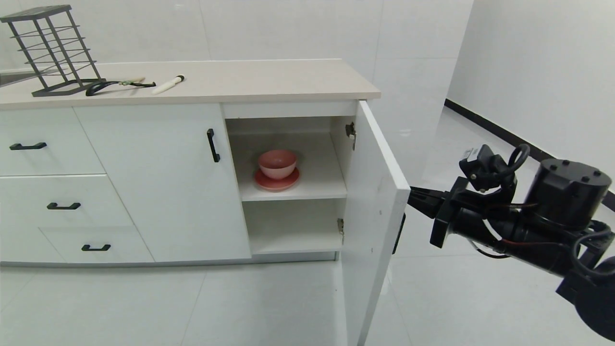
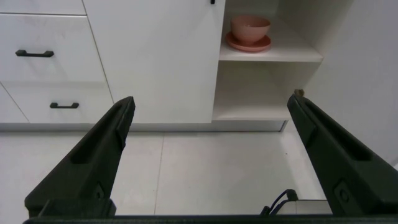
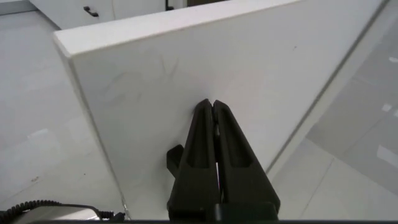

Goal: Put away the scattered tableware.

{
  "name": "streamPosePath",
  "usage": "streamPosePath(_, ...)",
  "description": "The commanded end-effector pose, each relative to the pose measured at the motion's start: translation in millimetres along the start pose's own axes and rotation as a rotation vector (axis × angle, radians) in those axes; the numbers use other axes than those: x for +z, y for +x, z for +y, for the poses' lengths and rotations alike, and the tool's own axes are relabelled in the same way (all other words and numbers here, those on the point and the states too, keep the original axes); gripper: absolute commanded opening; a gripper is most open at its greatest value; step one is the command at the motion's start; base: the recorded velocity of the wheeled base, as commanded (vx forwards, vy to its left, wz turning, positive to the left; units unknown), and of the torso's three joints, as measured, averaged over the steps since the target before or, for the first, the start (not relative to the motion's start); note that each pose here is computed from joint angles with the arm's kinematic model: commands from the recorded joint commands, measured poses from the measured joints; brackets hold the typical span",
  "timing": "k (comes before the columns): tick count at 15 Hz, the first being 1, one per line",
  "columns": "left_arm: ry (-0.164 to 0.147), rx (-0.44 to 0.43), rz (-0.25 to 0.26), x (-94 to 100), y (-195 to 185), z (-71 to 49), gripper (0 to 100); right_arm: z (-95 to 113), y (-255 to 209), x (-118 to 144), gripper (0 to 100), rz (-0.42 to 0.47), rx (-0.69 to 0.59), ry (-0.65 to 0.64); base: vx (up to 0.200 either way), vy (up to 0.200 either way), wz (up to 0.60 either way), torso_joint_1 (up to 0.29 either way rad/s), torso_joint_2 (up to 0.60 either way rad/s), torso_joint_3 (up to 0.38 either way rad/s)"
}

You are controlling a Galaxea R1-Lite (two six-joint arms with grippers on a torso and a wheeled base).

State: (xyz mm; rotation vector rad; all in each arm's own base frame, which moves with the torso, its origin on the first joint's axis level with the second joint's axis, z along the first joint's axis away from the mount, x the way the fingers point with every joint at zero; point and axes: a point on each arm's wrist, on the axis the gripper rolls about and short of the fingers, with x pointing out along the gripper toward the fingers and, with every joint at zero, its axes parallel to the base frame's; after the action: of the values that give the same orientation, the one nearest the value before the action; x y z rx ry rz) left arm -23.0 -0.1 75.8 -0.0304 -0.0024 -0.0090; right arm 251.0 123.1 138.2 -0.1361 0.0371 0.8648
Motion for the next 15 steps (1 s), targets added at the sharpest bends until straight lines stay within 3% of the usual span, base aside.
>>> streamPosePath(1,0.0,0.0,0.001,0.1,0.1,0.0,100,3.9,12.4,-2.5,0,0.004,0.029,0.001,0.0,0.0,0.0,0.0,0.0,0.0)
streamPosePath(15,0.0,0.001,0.001,0.1,0.1,0.0,100,13.3,68.5,-0.9,0,-0.045,0.115,-0.02,0.0,0.0,0.0,0.0,0.0,0.0)
